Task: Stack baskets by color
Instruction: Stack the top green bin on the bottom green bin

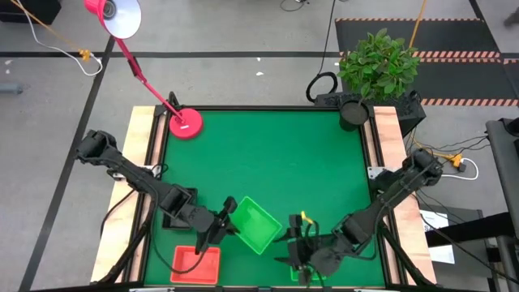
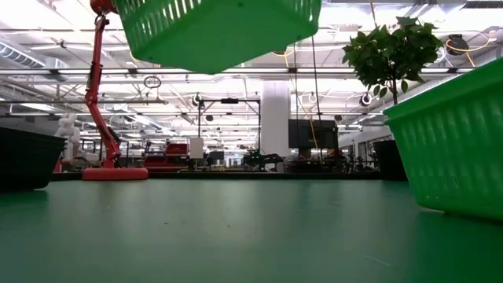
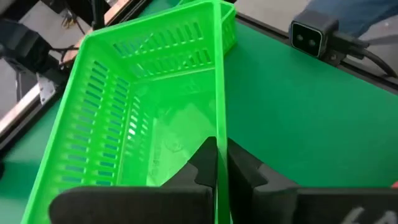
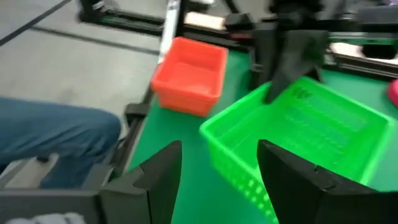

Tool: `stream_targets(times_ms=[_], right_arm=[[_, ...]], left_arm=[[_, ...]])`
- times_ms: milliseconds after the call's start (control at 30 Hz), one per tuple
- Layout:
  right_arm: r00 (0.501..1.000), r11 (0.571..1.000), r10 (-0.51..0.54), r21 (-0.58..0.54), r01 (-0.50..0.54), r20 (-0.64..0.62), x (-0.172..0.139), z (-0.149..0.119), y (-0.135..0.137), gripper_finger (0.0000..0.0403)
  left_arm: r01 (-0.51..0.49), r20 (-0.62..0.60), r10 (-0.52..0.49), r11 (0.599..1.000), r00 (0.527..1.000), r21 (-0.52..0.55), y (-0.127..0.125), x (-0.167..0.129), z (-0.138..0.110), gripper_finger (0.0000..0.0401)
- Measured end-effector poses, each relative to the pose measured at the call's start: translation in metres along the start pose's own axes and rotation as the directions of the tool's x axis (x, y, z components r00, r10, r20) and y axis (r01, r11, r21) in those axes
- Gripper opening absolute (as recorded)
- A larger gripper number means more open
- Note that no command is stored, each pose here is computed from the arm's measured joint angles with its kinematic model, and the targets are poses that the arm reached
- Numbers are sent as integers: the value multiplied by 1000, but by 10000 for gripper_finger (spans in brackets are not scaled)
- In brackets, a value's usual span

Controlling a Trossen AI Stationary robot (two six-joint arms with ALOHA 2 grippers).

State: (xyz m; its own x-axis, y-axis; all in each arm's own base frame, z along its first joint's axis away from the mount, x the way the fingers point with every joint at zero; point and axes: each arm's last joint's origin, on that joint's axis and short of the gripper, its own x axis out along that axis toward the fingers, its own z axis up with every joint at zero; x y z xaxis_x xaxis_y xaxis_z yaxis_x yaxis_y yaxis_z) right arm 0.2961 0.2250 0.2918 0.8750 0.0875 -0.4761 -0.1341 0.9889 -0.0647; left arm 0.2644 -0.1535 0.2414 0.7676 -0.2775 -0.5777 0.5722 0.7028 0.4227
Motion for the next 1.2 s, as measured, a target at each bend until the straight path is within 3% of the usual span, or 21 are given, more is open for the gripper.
stream_targets(times_ms=[100,500,633,800,900,967,1067,1200], right_arm=[[999,999,46,-26,-47,-21,3,-4,6,202],[995,971,-58,-237,38,-79,45,-21,-7,204],[991,961,-48,-275,12,-126,51,-26,-14,162],[987,957,-19,-290,-30,-163,53,-29,-15,70],[985,953,14,-295,-65,-171,53,-30,-14,17],[984,955,19,-289,-71,-177,53,-30,-14,10],[984,970,19,-237,-61,-177,50,-28,-15,18],[987,986,24,-156,-49,-158,40,-23,-13,8]], left_arm=[[11,2,-11,1000,1000,19,0,1,0,9],[78,15,-78,996,997,34,-2,1,-1,7],[79,15,-80,996,997,36,-2,1,-1,22],[66,15,-67,998,998,23,-1,1,-1,24],[40,6,-40,998,999,-50,0,1,-1,20],[3,2,-3,993,1000,-114,2,1,-1,24],[-31,17,34,989,999,-148,3,1,2,57],[-89,77,106,977,991,-191,1,-1,12,138]])
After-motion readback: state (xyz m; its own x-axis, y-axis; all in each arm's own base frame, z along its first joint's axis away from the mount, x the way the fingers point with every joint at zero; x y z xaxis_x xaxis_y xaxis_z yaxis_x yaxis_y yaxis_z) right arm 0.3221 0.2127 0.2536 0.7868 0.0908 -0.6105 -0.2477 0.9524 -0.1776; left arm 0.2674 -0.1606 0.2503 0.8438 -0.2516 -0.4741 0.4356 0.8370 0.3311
